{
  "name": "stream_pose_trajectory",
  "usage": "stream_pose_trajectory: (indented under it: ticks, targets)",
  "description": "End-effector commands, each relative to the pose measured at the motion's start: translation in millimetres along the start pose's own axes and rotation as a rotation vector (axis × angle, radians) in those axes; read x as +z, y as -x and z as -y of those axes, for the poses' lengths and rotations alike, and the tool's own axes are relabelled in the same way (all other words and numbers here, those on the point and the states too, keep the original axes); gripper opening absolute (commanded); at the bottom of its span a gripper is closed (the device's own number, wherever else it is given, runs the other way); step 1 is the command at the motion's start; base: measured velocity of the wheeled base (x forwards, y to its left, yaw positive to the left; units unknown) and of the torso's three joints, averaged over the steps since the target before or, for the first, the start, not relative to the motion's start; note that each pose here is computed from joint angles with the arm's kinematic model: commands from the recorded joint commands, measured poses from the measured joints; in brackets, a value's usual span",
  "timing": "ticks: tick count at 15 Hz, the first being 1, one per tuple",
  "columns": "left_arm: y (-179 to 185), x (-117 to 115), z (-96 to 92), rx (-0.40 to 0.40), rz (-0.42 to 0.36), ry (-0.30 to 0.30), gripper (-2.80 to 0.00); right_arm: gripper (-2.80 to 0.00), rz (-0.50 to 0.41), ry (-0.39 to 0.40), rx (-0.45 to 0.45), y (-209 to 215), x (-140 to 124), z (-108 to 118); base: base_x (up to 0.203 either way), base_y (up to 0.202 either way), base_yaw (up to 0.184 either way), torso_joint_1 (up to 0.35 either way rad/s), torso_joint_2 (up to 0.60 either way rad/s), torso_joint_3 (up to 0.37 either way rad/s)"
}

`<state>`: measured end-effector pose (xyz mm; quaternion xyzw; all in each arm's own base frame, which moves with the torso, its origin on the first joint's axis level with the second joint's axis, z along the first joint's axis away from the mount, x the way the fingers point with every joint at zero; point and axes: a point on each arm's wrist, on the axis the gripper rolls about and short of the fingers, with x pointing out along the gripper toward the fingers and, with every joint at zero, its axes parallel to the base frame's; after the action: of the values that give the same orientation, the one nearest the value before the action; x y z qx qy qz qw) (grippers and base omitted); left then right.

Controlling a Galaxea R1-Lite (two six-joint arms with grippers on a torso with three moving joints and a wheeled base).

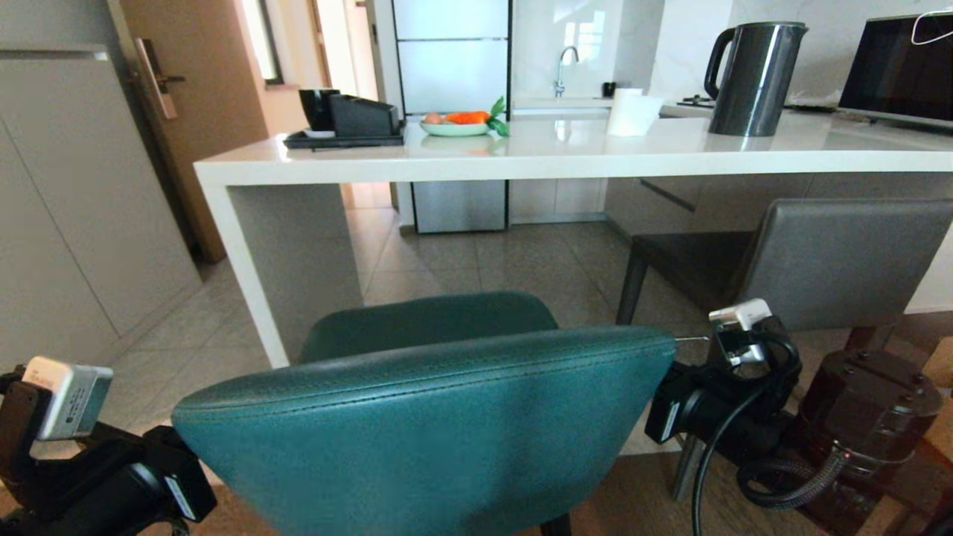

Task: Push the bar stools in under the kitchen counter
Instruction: Pull the blue chair out from under the dining table

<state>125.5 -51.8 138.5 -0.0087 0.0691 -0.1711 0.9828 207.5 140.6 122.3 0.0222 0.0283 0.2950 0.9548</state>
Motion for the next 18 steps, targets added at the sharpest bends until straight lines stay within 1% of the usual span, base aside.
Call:
stream_pose_trajectory:
  ticks: [1,3,5,6,8,10,13,16,18]
  targets:
    - [-0.4,13.1,-0.8,0.011,0.043,0.007,-2.80,-2.80,-0.004,-0.001,-0.013,11.1,0.4,-0.2,0.000,0.000,0.000,0.000,0.00,0.000]
    - [-12.1,18.3,-0.3,0.012,0.041,0.010,-2.80,-2.80,0.008,0.000,-0.017,25.3,5.5,-0.7,0.000,0.000,0.000,0.000,0.00,0.000]
    - [-16.2,27.4,1.7,0.000,0.072,0.020,-2.80,-2.80,-0.007,-0.002,-0.019,41.8,6.4,-0.8,0.000,0.000,0.000,0.000,0.00,0.000]
    - [-19.0,27.8,2.3,-0.004,0.067,0.030,-2.80,-2.80,-0.025,-0.003,-0.020,47.1,3.4,-0.6,0.000,0.000,0.000,0.000,0.00,0.000]
    - [-28.5,26.2,2.3,0.001,0.041,0.058,-2.80,-2.80,-0.027,-0.004,-0.021,53.2,3.0,-0.6,0.000,0.000,0.000,0.000,0.00,0.000]
    - [-34.0,26.1,4.1,-0.008,0.030,0.089,-2.80,-2.80,-0.070,-0.002,-0.023,63.3,-5.6,-0.1,0.000,0.000,0.000,0.000,0.00,0.000]
    - [-35.7,23.4,11.0,-0.046,0.012,0.085,-2.80,-2.80,-0.064,0.000,-0.037,69.4,-5.1,-0.1,0.000,0.000,0.000,0.000,0.00,0.000]
    - [-37.6,20.7,11.8,-0.050,-0.005,0.085,-2.80,-2.80,-0.068,0.003,-0.041,68.7,-5.7,0.0,0.000,0.000,0.000,0.000,0.00,0.000]
    - [-36.6,19.8,11.3,-0.047,-0.007,0.088,-2.80,-2.80,-0.077,0.007,-0.015,70.2,-7.5,-4.3,0.000,0.000,0.000,0.000,0.00,0.000]
